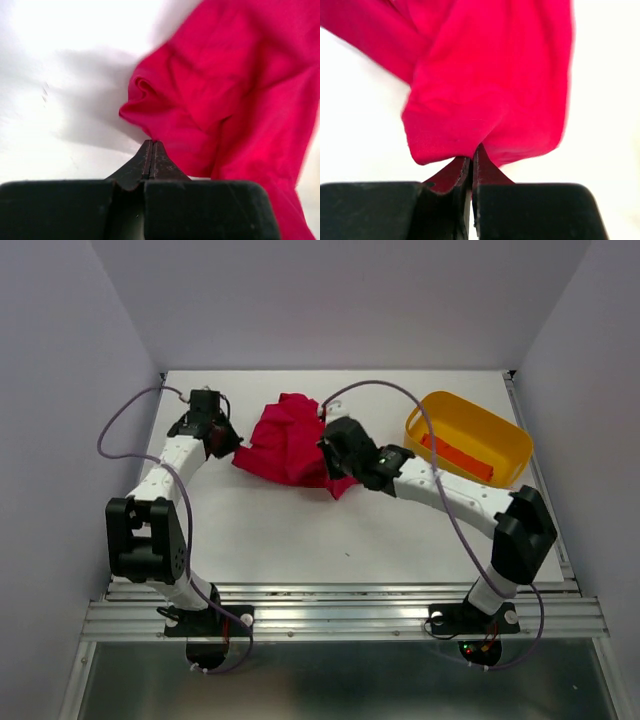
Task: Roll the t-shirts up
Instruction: Pick up the T-shirt from the center of the board, then place the T-shirt at the center of the board.
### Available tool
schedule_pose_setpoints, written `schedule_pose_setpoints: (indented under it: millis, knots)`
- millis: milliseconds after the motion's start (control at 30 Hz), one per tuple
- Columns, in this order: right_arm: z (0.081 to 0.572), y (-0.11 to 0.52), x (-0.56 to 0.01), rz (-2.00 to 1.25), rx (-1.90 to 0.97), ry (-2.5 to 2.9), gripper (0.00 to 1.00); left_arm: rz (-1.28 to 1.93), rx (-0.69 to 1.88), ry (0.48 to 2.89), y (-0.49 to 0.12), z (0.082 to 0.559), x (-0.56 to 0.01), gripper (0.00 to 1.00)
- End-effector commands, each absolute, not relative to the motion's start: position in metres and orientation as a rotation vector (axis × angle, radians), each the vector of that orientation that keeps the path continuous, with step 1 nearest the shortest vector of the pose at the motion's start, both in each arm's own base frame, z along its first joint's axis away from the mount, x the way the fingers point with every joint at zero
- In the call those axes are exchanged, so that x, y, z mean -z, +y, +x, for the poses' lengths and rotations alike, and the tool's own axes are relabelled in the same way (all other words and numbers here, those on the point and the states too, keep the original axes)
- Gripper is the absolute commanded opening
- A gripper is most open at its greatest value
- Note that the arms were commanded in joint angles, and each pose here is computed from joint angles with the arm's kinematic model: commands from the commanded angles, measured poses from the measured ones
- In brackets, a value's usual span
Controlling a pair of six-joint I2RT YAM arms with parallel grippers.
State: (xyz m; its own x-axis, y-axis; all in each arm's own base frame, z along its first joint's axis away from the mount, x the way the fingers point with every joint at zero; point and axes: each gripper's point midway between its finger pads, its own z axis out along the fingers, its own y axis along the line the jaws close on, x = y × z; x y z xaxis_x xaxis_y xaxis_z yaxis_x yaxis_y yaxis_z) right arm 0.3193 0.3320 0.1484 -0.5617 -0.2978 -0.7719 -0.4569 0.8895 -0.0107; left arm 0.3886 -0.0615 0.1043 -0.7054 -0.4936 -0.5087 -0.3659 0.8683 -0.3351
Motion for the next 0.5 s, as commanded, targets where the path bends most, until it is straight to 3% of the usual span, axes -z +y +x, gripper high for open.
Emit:
schedule_pose_setpoints:
  millis: [0,233,400,467]
  knots:
    - [0.353,0.331,-0.275,-0.396,-0.489,1.969,0.01,-0.568,0.287,2.169,-0.036,0.418,-0.221,0.00]
    - [0.370,0.297,-0.397,-0.254,-0.576,1.760,0.01,-0.590,0.256,1.871,0.018,0.431,-0.361,0.00]
    - [0.360,0.268,-0.435,-0.153,-0.559,1.696,0.01,-0.600,0.251,1.739,0.040,0.416,-0.417,0.00]
    - [0.356,0.257,-0.425,-0.107,-0.533,1.720,0.01,-0.605,0.247,1.724,0.046,0.411,-0.420,0.00]
